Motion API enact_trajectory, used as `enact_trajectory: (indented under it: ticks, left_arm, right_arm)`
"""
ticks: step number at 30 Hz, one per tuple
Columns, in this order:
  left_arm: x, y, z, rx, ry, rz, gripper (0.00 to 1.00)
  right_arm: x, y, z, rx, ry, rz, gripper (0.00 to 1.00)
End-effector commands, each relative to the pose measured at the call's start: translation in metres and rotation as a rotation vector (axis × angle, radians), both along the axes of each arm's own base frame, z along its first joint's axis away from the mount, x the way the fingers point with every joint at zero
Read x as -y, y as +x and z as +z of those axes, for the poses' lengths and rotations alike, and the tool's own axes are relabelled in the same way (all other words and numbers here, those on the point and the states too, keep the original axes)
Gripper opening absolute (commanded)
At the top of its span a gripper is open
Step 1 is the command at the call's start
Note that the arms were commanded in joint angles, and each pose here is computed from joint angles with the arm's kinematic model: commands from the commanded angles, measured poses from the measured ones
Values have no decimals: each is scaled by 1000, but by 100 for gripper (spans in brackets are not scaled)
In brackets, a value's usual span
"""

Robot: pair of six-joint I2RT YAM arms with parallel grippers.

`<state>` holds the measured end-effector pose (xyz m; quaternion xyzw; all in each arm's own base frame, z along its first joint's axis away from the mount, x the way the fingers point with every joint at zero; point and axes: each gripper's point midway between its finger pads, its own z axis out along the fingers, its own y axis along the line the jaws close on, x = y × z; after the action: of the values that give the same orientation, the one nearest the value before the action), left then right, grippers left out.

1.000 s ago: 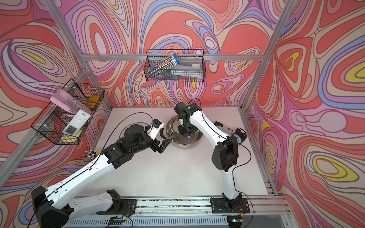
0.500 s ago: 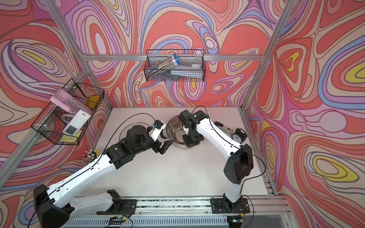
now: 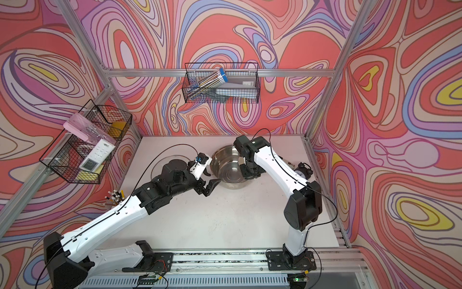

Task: Stir the soup with a spoon
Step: Stir the soup in the pan with a stick.

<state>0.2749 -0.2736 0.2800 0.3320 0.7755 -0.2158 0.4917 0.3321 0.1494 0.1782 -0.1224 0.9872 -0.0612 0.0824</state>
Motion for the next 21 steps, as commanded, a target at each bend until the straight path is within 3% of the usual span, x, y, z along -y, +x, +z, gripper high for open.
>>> enact_trajectory:
  ticks: [1, 10, 21]
  left_arm:
    - [2, 1, 22, 40, -41, 5, 99]
    - [-1, 0, 20, 41, -30, 11, 99]
    - [2, 3, 20, 45, -33, 13, 99]
  right_arm:
    - [-2, 29, -3, 55, -23, -26, 0]
    - [-61, 38, -4, 9, 152, 89, 0]
    - [-93, -23, -7, -89, 204, 200, 0]
